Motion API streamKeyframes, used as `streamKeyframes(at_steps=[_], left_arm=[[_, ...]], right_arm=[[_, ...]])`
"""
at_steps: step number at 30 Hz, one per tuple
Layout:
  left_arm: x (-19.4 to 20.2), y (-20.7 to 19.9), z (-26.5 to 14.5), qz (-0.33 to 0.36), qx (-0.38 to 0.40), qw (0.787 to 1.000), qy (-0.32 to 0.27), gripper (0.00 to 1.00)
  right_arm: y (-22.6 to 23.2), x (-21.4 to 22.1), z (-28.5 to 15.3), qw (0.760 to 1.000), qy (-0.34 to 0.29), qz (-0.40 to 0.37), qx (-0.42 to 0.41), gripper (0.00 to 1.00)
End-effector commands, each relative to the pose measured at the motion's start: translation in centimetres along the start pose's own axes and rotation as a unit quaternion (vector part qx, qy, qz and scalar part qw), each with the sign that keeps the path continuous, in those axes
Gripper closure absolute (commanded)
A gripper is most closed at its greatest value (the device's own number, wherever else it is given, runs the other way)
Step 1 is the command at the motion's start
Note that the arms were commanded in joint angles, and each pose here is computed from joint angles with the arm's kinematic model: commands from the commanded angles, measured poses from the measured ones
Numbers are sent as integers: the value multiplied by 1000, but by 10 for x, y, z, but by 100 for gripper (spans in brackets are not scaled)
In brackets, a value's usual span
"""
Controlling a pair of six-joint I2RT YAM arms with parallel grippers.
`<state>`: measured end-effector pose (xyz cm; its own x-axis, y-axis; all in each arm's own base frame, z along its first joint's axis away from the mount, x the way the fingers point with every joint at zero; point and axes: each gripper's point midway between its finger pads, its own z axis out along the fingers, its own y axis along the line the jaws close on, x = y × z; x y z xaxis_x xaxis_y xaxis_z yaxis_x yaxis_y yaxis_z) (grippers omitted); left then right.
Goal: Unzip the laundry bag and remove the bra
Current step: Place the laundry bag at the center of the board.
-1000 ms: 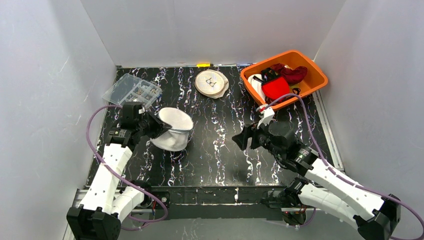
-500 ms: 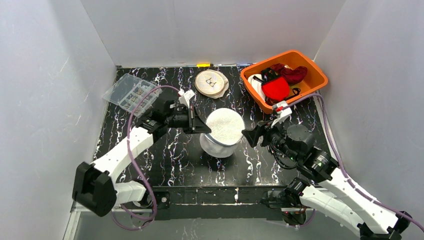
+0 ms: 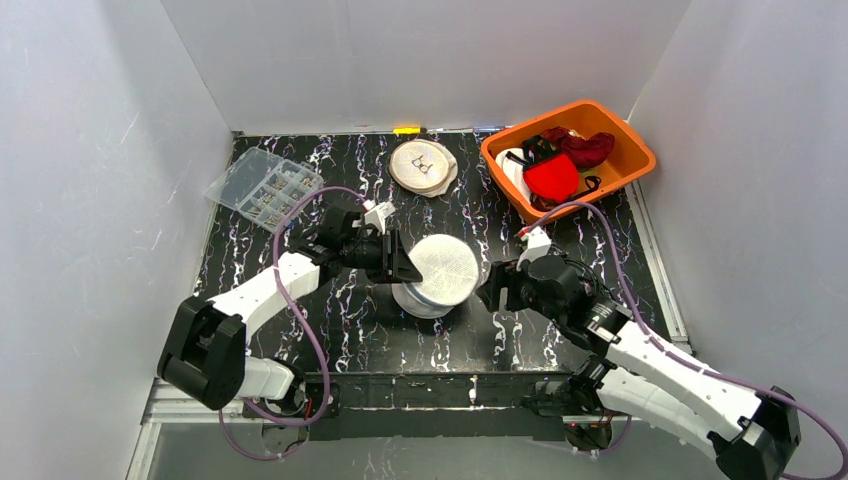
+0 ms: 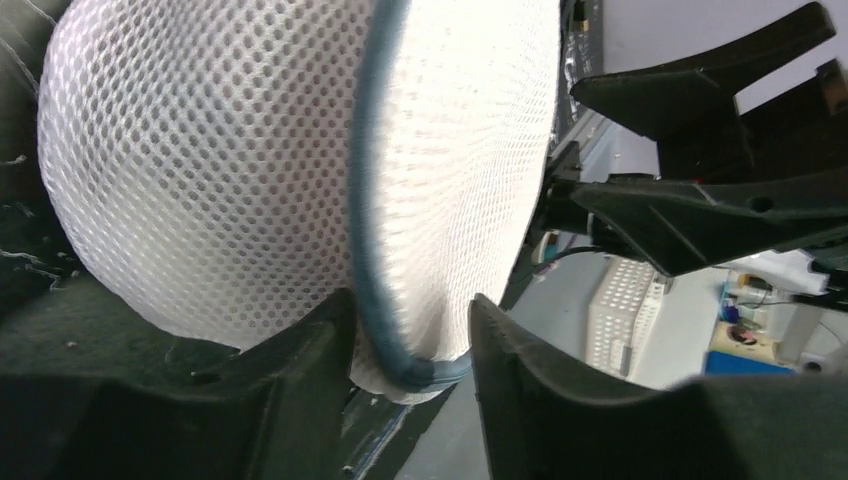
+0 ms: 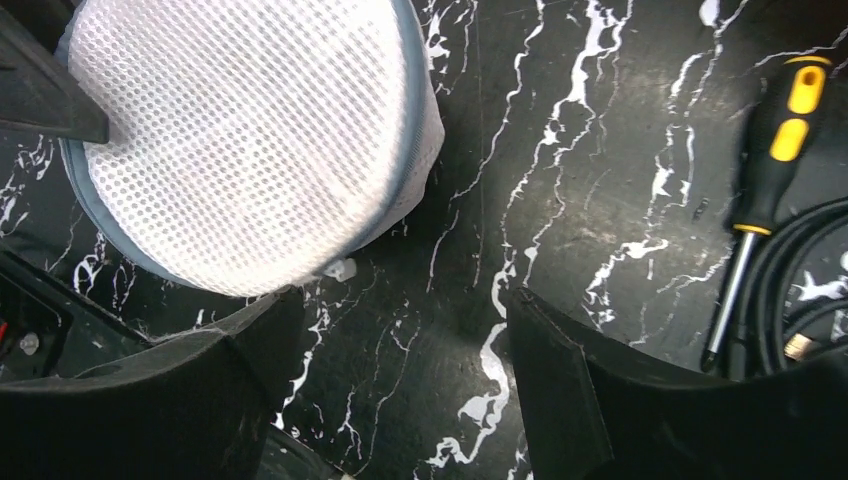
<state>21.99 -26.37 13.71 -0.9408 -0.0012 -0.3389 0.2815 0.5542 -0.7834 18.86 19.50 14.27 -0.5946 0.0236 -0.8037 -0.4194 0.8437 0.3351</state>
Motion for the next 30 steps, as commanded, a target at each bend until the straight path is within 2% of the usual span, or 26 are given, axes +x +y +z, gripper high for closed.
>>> streamKeyframes(at_steps=[1, 3, 6, 9, 16, 21, 26, 30], left_arm=[[1, -1, -16, 25, -28, 999, -18, 46], [-1, -4, -23, 25, -35, 999, -34, 36], [-1, -5, -34, 15, -48, 997, -66, 27], [3, -2, -46, 0, -66, 993, -101, 22], [32, 20, -72, -50, -112, 980, -156, 21], [48, 18, -77, -60, -94, 982, -155, 22], [50, 13, -78, -44, -83, 984, -151, 23], [51, 12, -75, -41, -76, 986, -143, 23]], right_arm=[[23, -23, 10, 998, -35, 23, -40, 18], [25, -30, 14, 998, -43, 23, -42, 18], [29, -37, 21, 997, -48, 25, -52, 18], [29, -42, 32, 997, -40, 35, -57, 18], [21, -70, 57, 993, -43, 74, -76, 18], [18, -83, 75, 991, -22, 68, -114, 19], [28, -72, 89, 987, 17, 51, -155, 20], [35, -66, 94, 982, 31, 52, -179, 27]])
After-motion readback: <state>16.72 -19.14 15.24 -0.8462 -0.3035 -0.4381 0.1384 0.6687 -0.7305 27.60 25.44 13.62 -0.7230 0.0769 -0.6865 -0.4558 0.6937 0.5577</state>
